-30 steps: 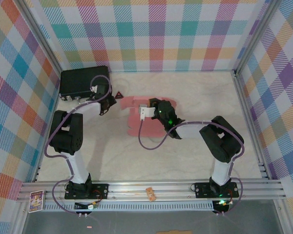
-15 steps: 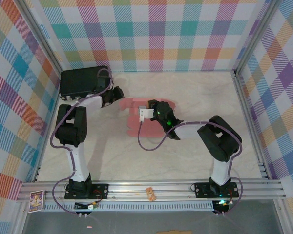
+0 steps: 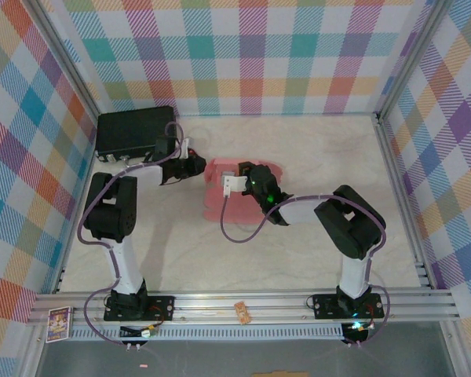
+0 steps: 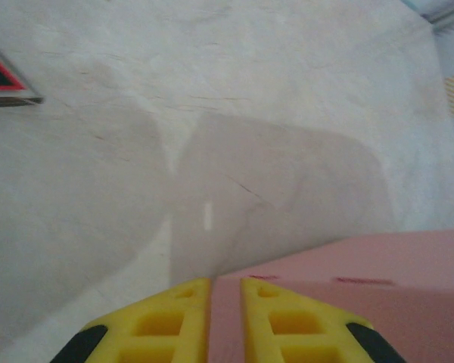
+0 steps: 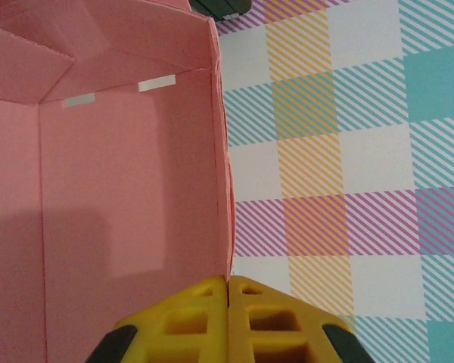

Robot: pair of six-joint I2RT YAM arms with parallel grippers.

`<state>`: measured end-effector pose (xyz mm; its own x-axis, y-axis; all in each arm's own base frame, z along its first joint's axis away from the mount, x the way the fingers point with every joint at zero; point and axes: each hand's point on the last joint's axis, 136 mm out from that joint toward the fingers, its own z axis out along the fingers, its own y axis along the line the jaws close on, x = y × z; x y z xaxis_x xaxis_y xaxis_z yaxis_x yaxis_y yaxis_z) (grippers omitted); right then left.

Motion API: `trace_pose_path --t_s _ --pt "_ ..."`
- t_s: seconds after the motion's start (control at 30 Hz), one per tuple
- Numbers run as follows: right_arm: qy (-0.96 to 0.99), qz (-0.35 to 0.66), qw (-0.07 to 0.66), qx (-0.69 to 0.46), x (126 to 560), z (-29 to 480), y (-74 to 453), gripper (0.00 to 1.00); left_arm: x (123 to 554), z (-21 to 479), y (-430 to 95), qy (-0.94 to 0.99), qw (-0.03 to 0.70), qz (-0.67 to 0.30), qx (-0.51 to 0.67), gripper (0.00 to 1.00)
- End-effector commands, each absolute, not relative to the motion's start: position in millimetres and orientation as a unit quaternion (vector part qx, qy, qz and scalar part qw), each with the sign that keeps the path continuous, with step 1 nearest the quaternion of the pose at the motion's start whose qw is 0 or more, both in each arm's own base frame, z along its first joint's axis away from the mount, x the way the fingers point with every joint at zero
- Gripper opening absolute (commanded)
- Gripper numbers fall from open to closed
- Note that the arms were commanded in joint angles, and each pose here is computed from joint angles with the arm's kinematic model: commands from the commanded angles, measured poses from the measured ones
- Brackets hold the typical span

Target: Fold the paper box

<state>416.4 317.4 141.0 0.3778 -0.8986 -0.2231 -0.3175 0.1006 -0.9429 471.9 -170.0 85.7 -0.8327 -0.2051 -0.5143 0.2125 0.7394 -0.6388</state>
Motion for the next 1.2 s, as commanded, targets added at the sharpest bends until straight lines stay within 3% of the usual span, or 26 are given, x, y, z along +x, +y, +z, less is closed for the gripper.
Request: trace_pose_path --t_s 0.0,0.27,0.43,0.73,1.17 --pt "0.494 -0.262 0.567 -0.605 420.7 149.8 324.3 0.00 464.7 118.3 -181.7 0.855 0.319 -0.405 0.059 0.18" --pt "0.499 -0.263 0.563 -0.604 423.1 148.9 324.7 0.00 444.0 111.1 -185.2 0.857 0.313 -0.399 0.092 0.21" --pt "0.499 -0.265 0.563 -0.603 423.7 149.3 324.4 0.00 432.7 108.4 -194.0 0.858 0.312 -0.391 0.119 0.28" --pt "0.501 -0.266 0.560 -0.604 423.0 147.4 326.3 0.00 416.7 119.4 -209.4 0.816 0.396 -0.366 0.207 0.30" --pt "0.500 -0.263 0.561 -0.605 420.9 146.9 329.1 0.00 432.4 103.0 -210.3 0.833 0.417 -0.294 0.213 0.33"
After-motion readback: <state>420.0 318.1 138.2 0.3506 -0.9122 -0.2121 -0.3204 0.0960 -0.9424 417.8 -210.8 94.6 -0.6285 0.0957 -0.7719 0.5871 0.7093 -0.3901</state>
